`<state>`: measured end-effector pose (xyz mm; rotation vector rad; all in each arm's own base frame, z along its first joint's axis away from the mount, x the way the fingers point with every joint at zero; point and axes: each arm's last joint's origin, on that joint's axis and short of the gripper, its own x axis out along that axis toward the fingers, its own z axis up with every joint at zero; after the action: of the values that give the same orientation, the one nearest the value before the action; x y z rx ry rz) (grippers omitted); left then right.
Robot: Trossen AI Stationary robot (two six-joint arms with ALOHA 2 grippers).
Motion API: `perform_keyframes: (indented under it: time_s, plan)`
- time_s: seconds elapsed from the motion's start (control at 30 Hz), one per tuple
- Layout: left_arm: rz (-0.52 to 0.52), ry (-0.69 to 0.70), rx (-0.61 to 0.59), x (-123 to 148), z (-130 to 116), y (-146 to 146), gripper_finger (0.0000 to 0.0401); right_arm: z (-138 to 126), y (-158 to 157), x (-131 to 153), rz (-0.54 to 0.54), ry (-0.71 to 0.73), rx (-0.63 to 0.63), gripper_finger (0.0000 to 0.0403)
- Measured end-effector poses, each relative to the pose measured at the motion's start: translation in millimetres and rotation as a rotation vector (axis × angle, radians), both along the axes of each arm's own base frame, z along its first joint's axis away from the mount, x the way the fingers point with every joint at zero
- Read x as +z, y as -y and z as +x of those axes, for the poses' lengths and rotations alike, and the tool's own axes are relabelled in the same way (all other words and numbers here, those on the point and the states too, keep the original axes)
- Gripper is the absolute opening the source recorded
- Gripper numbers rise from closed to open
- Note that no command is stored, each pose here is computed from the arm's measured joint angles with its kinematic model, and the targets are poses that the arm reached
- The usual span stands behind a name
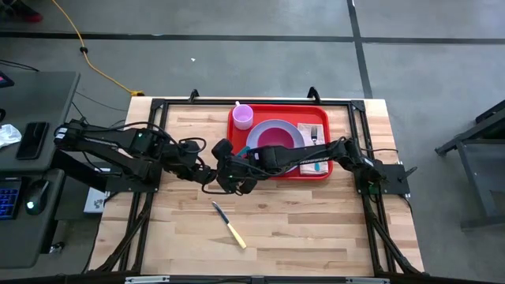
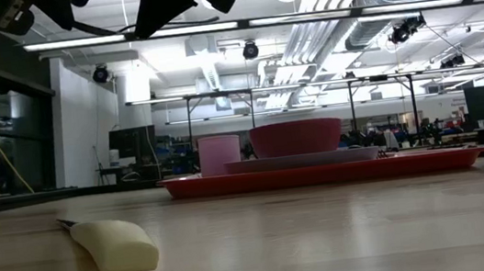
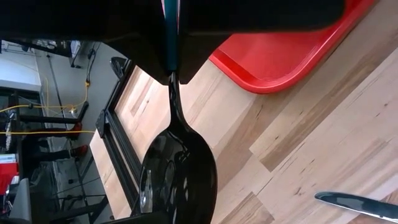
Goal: Set up tray
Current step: Put the blue spoon on top of the napkin to the right of the purple plate in the red tray
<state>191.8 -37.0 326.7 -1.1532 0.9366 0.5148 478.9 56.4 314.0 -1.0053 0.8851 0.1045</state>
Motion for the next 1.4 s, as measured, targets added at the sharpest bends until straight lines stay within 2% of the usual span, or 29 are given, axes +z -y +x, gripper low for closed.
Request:
perform_keyframes:
  time_s: [0.77,1.13,1.4]
  plan:
    - [0.024,0.009,0.017,0.0,0.8,-0.7,0.0013,-1.0,-0.2,-0.2,0.026,-0.006,-0.002,0.0001]
    - [0.036,0.012,0.029,-0.2,1.1,-1.2,0.0067,-1.0,0.4,1.2,0.028,0.003,-0.014,0.0000]
    - [0.037,0.011,0.029,-0.3,1.0,-1.2,0.0073,-2.2,0.5,0.4,0.036,-0.007,-0.024,0.0000]
